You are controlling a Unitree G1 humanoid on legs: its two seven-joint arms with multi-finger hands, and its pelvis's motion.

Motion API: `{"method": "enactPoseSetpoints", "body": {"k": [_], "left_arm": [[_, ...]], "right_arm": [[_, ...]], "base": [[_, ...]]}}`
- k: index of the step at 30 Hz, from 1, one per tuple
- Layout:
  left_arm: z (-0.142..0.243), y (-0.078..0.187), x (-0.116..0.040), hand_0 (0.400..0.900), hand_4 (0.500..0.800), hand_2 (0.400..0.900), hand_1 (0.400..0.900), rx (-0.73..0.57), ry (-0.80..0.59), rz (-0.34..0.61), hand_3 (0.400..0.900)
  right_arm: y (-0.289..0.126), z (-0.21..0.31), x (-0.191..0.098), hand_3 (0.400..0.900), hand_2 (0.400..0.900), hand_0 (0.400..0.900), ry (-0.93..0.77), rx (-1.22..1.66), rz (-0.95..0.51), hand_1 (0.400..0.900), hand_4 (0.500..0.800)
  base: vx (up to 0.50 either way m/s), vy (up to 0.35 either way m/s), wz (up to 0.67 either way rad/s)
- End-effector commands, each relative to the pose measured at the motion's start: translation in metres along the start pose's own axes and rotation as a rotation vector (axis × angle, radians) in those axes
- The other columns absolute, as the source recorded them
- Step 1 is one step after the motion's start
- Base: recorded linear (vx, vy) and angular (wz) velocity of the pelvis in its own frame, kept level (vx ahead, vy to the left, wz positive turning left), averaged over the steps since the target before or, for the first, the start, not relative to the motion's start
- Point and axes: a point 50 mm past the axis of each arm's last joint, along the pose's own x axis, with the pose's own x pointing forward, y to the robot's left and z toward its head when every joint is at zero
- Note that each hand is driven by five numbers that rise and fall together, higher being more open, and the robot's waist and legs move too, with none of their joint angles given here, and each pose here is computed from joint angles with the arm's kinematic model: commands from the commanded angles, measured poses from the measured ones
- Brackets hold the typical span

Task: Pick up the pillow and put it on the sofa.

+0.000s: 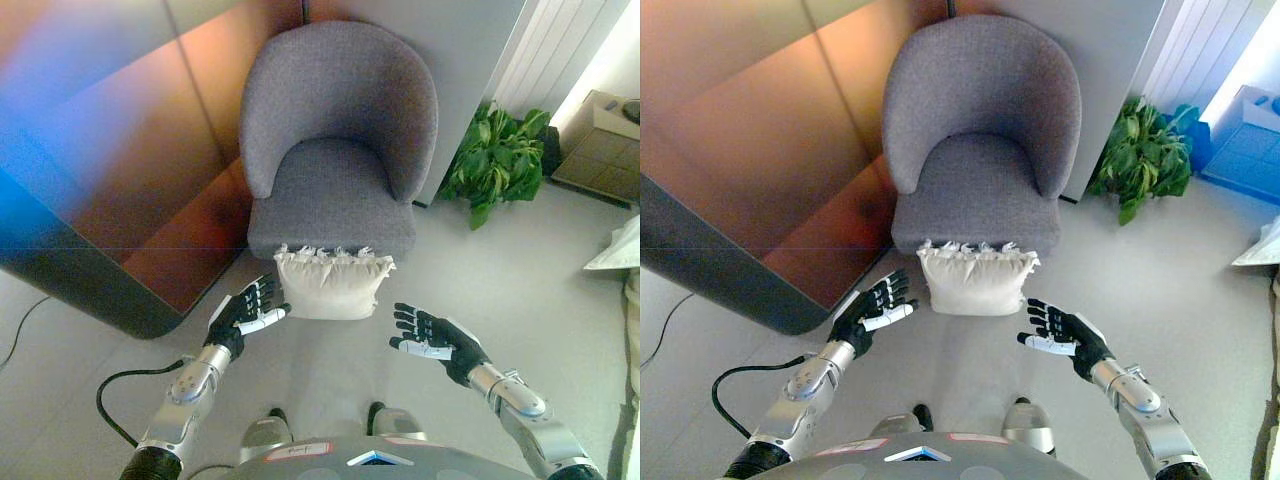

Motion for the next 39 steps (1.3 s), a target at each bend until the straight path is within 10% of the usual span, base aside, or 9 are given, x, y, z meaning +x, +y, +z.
{"method": "enactPoseSetpoints", "body": {"k": [1, 39], "left_arm": [[0.038, 0.013, 0.008, 0.900, 0.800, 0.900, 0.900, 0.064, -0.188, 0.030, 0.900], [0.041, 0.003, 0.005, 0.900, 0.800, 0.900, 0.900, 0.002, -0.205, -0.020, 0.900]], "right_arm": [[0.000, 0.033, 0.007, 0.900, 0.900, 0.900, -0.189, -0.056, 0.018, 0.900, 0.800], [-0.008, 0.052, 0.006, 0.900, 0.900, 0.900, -0.247, -0.129, -0.019, 0.900, 0.800]], "base": [[0.000, 0.000, 0.00], [0.003, -0.042, -0.02]]}}
